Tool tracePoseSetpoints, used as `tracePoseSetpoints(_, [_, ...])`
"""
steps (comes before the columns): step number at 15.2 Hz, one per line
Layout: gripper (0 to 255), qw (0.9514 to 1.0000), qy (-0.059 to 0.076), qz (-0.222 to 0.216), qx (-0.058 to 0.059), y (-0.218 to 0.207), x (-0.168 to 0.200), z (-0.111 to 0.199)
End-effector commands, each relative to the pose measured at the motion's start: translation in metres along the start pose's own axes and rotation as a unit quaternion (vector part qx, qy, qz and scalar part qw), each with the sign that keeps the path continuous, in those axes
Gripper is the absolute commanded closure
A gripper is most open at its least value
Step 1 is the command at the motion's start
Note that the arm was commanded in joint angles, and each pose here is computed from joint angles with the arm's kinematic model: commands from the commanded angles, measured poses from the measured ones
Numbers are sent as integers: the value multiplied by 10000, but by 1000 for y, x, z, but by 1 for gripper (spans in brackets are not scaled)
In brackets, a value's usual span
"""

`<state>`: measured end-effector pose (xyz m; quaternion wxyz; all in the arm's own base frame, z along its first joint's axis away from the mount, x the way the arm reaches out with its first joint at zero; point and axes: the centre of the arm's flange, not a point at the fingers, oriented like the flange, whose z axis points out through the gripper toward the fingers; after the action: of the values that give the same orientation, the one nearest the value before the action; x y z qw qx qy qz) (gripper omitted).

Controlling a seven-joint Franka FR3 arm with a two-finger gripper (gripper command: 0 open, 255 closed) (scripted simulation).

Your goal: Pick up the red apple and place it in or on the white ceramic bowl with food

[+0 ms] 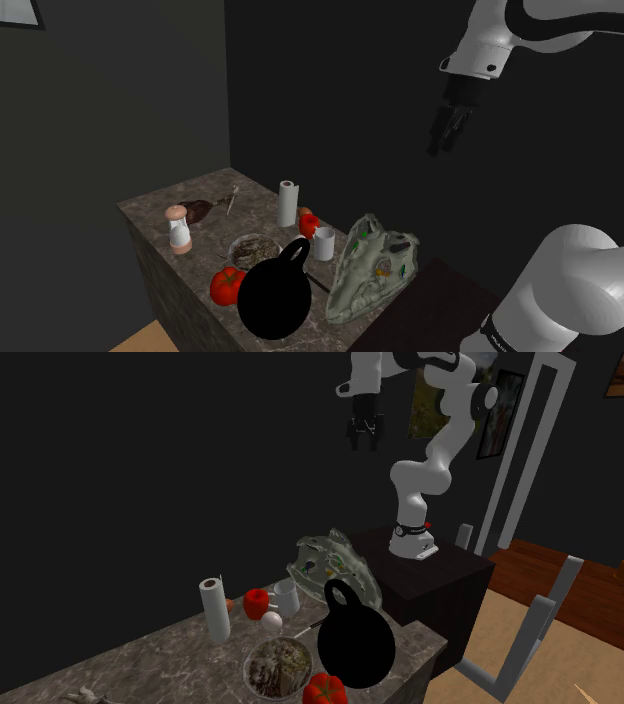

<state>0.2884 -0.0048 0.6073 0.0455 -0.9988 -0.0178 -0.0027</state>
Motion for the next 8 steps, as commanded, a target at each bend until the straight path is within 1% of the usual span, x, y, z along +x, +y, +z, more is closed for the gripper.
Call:
tracePoseSetpoints(1, [0,10000,0,0,0,0,0,0])
tracePoseSetpoints(8, [0,9999,-43,-99,-104,9,59,71])
